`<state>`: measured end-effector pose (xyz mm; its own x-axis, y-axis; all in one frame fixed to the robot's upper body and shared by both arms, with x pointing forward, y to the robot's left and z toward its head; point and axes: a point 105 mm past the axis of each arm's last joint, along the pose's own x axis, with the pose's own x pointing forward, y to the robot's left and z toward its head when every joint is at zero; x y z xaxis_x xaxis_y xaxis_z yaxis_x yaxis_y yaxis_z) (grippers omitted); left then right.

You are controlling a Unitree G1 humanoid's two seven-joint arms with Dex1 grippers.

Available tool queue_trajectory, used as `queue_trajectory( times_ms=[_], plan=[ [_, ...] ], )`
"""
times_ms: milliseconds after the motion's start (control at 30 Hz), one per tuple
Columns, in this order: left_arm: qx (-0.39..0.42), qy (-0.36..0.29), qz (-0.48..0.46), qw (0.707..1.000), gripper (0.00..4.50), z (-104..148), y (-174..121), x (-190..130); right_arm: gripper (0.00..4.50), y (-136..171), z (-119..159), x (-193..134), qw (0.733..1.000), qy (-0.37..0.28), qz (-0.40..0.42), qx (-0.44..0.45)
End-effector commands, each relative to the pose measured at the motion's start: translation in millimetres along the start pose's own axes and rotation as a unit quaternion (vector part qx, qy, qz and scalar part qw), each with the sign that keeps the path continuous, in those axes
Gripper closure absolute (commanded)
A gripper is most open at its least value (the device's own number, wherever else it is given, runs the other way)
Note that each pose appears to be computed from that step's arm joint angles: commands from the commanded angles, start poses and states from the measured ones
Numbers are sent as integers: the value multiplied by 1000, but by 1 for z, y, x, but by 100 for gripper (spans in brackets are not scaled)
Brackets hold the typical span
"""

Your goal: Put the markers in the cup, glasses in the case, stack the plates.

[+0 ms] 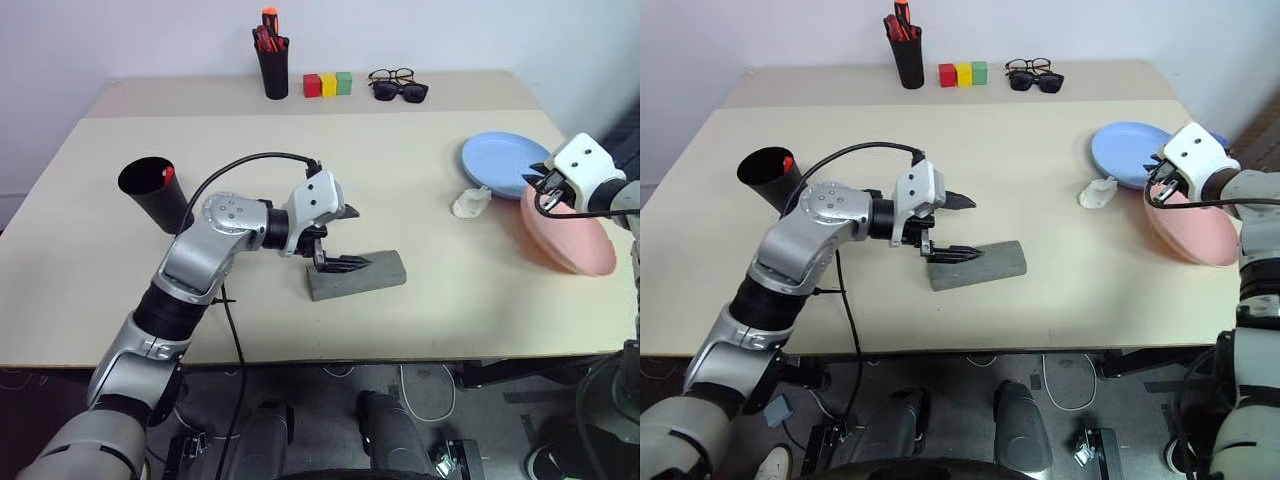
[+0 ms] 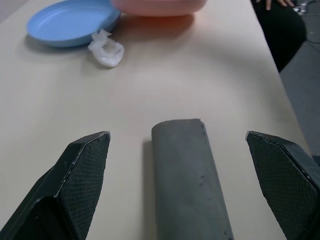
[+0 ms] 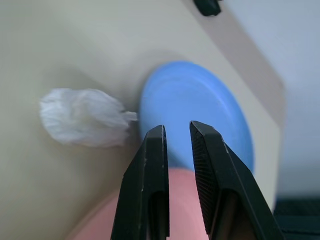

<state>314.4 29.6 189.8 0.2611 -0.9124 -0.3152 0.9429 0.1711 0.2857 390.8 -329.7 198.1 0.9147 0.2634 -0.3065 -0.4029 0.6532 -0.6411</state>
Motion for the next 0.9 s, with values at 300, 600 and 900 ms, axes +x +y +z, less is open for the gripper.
queue_trajectory(
  times_ms=[300,600,900],
  plan=[
    [-1,-15,10,1000,0,6,1,-4,112,30,-6,-36,995,-18,-8,93],
    [2,-19,-6,1000,0,6,3,3,112,70,-47,-65,986,41,-37,156],
    [6,-15,0,1000,0,6,7,0,136,72,-73,-61,978,77,-80,175]
  ],
)
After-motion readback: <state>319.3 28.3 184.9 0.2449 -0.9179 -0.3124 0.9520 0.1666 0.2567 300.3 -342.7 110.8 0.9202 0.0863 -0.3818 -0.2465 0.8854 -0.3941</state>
